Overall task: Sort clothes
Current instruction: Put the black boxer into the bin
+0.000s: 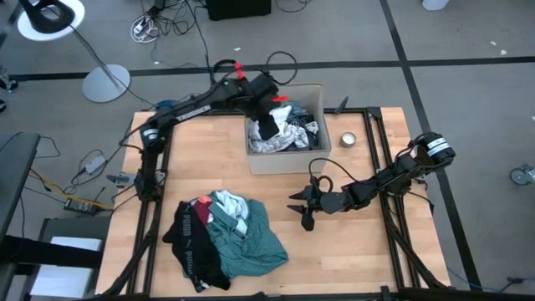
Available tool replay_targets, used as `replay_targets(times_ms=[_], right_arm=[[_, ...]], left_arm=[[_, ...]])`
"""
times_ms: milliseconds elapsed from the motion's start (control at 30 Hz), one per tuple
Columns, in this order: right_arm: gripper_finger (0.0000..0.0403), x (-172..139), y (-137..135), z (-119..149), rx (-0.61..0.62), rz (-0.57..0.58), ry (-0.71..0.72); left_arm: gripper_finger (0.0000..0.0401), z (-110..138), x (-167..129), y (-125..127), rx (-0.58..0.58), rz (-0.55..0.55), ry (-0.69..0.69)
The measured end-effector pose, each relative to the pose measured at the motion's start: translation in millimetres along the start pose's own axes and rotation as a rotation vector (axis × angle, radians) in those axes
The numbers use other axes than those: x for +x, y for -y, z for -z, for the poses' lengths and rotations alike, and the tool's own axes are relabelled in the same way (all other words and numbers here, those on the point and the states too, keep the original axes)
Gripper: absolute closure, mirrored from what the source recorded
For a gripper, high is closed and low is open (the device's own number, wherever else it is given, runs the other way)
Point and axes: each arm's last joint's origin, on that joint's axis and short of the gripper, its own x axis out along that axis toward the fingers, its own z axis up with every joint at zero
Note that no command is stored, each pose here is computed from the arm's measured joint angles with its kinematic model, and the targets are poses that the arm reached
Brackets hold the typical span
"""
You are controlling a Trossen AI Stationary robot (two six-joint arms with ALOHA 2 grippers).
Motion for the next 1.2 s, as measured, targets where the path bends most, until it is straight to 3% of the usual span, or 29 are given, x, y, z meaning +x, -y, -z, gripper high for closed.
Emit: replay_targets(times_ms=[267, 500, 667, 867, 1033, 1200], right_arm=[[0.0238, 0, 0, 0, 0.006, 0.002, -0.004], [0.0238, 0, 0, 1, 0.004, 0.003, -0.007], [0.0238, 0, 0, 1, 0.004, -0.003, -0.010], [0.0238, 0, 0, 1, 0.005, -0.005, -0.009], [0.0238, 0, 0, 1, 0.017, -0.006, -0.007], [0.0238, 0, 0, 1, 0.022, -0.006, -0.007]], left_arm=[[0.0270, 11, -104, 33, 0.096, 0.043, 0.187], [0.0270, 43, -173, 79, 0.184, 0.062, 0.282], [0.0270, 85, -184, 106, 0.197, 0.047, 0.274], [0.0270, 148, -175, 121, 0.105, 0.133, 0.296], [0.0270, 202, -160, 119, -0.060, 0.137, 0.246], [0.0270, 248, -141, 116, -0.267, 0.133, 0.097]])
